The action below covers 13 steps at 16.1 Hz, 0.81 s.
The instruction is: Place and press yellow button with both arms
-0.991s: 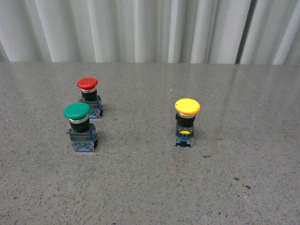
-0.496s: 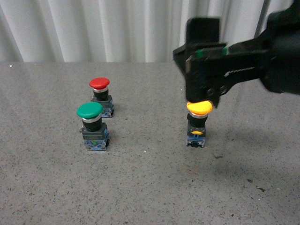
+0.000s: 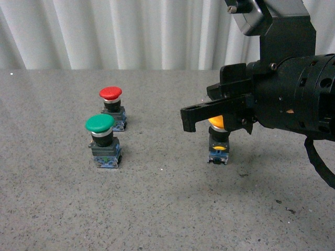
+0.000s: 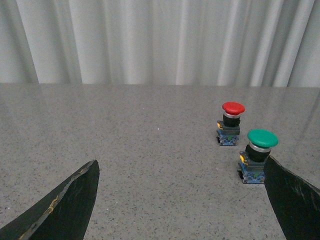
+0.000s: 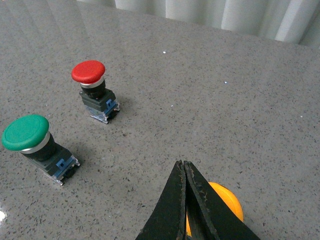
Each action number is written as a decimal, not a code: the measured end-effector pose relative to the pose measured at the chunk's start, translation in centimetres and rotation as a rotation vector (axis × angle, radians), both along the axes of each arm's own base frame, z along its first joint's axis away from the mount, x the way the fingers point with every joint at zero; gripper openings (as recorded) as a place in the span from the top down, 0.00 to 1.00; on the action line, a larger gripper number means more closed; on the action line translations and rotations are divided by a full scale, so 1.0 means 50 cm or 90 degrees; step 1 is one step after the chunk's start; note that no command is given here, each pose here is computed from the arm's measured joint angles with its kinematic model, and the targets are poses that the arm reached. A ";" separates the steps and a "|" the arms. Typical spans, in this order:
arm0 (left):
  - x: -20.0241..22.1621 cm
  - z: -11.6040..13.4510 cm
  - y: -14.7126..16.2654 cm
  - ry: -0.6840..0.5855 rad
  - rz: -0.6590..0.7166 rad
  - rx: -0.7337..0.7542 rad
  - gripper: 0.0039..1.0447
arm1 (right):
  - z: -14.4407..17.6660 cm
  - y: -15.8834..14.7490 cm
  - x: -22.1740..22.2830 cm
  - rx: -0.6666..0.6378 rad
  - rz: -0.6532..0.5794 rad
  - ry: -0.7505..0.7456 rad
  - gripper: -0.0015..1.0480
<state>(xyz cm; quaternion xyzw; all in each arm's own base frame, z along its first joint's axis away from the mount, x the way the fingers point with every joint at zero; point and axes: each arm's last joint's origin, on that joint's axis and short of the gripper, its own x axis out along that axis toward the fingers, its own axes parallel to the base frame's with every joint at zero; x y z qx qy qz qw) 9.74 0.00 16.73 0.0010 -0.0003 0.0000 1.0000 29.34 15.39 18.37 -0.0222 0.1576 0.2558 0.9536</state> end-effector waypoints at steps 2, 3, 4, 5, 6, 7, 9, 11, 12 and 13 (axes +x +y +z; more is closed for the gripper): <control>0.000 0.000 0.000 0.000 0.000 0.000 0.06 | -0.005 0.000 0.001 -0.004 0.000 0.008 0.98; 0.000 0.000 0.000 0.000 0.000 0.000 0.06 | -0.011 0.000 0.002 -0.006 -0.001 0.013 0.98; 0.000 0.000 0.000 0.000 0.000 0.000 0.06 | -0.017 0.001 0.004 -0.009 -0.001 0.018 0.98; 0.000 0.000 0.000 0.000 0.000 0.000 0.06 | -0.018 0.000 0.004 -0.010 -0.002 0.020 0.98; 0.000 0.000 0.000 0.000 0.000 0.000 0.06 | -0.019 -0.003 0.006 -0.011 -0.005 0.023 0.98; 0.000 0.000 0.000 0.000 0.000 0.000 0.06 | -0.020 -0.004 0.006 -0.013 -0.007 0.025 0.98; 0.000 0.000 0.000 0.000 0.000 0.000 0.06 | -0.030 -0.007 0.010 -0.019 -0.014 0.033 0.98; 0.000 0.000 0.000 0.000 0.000 0.000 0.06 | -0.038 -0.006 0.012 -0.022 -0.016 0.038 0.98; 0.000 0.000 0.000 0.000 0.000 0.000 0.06 | -0.038 -0.006 0.012 -0.024 -0.017 0.040 0.98; 0.000 0.000 0.000 0.000 0.000 0.000 0.06 | -0.039 -0.006 0.012 -0.026 -0.017 0.042 0.98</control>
